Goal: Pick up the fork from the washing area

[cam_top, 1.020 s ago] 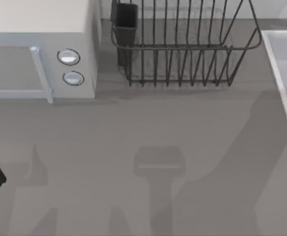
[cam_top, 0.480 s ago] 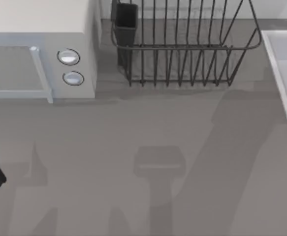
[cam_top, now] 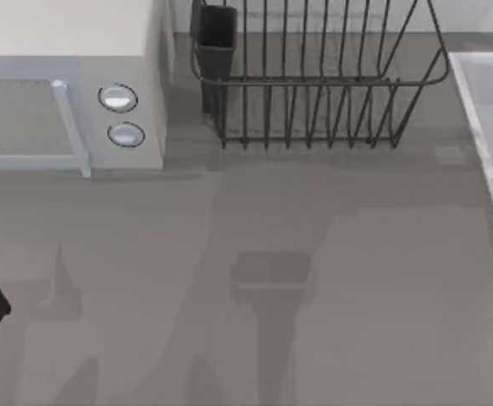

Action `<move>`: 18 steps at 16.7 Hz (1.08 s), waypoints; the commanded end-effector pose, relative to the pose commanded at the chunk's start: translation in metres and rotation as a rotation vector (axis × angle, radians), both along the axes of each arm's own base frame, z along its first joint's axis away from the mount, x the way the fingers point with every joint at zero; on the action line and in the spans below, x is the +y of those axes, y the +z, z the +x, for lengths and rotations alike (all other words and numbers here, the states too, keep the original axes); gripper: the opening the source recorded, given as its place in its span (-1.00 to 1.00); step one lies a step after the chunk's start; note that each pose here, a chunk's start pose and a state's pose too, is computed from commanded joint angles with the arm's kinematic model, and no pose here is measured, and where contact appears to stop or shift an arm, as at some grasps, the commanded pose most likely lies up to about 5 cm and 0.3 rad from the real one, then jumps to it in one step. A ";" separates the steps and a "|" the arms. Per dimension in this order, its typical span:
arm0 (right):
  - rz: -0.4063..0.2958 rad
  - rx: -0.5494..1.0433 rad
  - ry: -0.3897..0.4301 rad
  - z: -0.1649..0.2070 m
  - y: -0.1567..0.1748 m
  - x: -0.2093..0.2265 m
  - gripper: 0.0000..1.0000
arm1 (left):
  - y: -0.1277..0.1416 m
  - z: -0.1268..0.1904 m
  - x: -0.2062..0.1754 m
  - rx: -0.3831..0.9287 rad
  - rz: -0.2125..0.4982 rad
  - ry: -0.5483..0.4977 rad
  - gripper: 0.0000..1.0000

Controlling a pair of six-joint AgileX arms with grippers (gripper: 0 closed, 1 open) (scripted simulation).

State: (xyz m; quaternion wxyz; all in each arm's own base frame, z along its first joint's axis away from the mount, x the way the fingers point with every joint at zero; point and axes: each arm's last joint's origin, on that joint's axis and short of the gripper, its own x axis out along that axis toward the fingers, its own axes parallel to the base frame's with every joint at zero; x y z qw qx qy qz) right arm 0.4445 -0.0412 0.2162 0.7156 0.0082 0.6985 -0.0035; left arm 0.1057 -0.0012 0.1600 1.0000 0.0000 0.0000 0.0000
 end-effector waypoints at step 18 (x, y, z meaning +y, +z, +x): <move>-0.005 0.026 0.004 -0.073 0.022 0.170 -1.00 | 0.000 0.000 0.000 0.000 0.000 0.000 1.00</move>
